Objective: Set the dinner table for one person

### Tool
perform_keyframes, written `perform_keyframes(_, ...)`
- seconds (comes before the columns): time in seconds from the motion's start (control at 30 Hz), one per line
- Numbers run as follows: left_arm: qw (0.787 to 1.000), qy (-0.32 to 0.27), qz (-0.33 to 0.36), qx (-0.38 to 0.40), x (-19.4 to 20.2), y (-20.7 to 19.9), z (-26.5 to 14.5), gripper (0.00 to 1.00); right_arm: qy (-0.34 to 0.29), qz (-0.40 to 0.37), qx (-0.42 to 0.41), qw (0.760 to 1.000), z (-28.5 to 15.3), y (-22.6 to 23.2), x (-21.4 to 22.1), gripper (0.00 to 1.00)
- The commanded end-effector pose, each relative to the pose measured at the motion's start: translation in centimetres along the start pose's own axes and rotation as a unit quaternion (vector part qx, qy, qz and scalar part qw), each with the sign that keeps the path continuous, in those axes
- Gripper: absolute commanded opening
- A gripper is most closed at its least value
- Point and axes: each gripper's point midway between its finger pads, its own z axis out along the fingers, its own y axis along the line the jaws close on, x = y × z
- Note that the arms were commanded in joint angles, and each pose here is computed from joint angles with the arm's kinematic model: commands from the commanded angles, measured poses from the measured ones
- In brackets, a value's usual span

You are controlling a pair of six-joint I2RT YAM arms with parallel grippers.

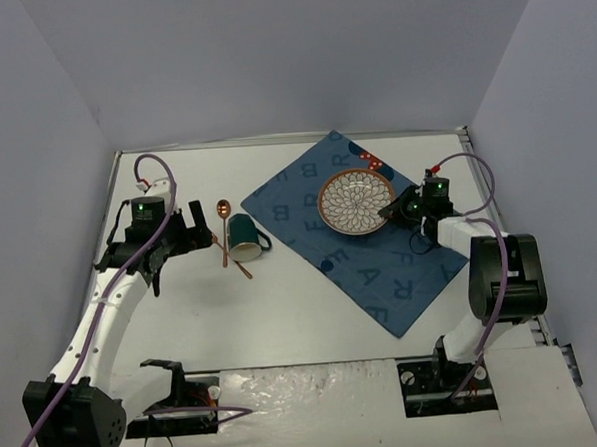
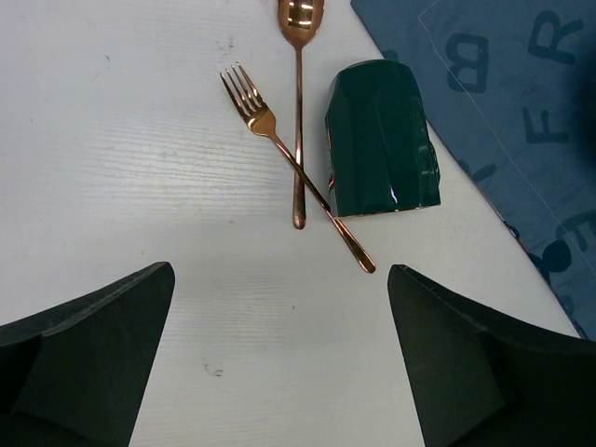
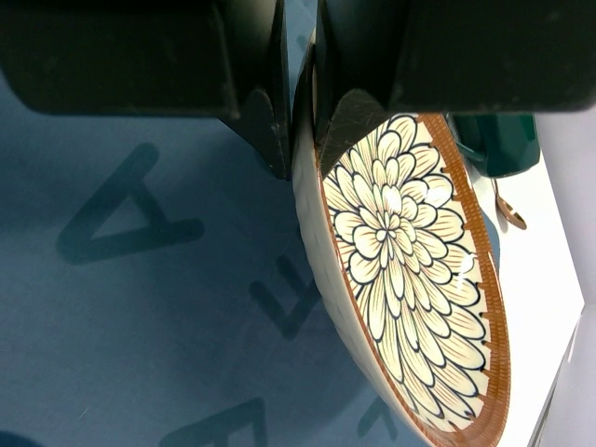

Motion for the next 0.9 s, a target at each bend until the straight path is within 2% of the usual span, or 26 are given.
perform_keyframes(0.0,0.999,-0.044,0.011,0.003,-2.6,-0.3,-0.7,0.97,-0.066,-0.039,-0.122,0.990,-0.8,5.6,-4.6,0.00)
perform_keyframes(0.87,0.999,-0.031,0.008,0.012,-2.1,-0.5,-0.2,0.97,-0.031,-0.025,-0.081,0.996,1.6,-0.5,-1.0,0.00)
